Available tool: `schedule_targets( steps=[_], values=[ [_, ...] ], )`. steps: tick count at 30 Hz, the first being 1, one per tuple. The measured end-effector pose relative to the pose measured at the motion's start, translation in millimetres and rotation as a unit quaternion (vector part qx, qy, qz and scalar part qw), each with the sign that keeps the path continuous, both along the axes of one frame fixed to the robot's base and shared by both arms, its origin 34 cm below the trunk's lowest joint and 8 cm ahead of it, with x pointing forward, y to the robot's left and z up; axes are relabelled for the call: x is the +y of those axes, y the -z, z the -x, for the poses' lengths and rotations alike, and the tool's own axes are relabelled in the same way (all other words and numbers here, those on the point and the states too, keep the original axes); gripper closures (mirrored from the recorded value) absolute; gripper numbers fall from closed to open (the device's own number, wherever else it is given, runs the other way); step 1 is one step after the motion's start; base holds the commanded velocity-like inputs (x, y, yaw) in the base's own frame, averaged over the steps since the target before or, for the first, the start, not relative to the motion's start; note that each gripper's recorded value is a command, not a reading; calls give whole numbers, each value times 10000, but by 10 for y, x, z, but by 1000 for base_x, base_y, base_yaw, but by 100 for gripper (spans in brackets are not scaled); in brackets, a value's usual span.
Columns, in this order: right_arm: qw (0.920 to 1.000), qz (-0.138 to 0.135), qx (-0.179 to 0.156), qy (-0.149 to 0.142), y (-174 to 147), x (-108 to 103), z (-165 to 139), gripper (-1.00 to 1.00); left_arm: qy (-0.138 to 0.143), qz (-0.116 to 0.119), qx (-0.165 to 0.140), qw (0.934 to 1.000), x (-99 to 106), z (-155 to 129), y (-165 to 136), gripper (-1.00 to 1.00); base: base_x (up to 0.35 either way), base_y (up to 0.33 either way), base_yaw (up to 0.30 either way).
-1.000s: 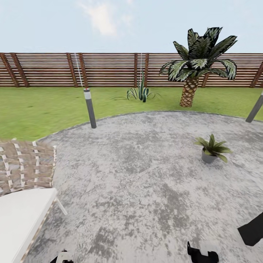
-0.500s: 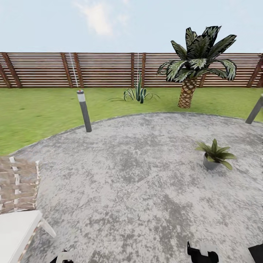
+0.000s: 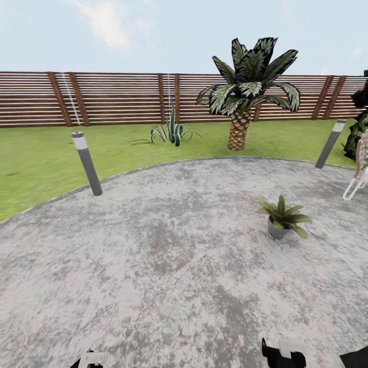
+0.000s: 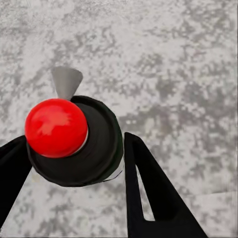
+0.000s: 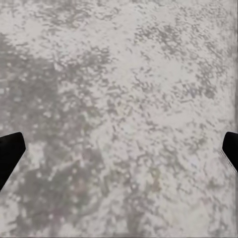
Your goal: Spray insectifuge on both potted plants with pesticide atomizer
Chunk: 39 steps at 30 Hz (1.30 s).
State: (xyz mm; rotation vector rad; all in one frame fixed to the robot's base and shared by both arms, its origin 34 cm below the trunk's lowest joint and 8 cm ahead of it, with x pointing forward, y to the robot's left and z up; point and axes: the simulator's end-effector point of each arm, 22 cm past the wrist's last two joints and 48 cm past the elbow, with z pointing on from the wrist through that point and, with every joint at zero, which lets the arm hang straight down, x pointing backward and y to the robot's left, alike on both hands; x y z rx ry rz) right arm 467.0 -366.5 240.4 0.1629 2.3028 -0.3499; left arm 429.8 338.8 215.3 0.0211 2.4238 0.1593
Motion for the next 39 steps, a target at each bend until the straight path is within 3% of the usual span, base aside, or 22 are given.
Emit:
schedule_targets(
  steps=[39],
  values=[
    [10000, -3, -2, 3, 0, 0, -1, -100, -3, -7, 0, 10000, 10, 0, -1, 100, 339, 12, -261]
  ],
)
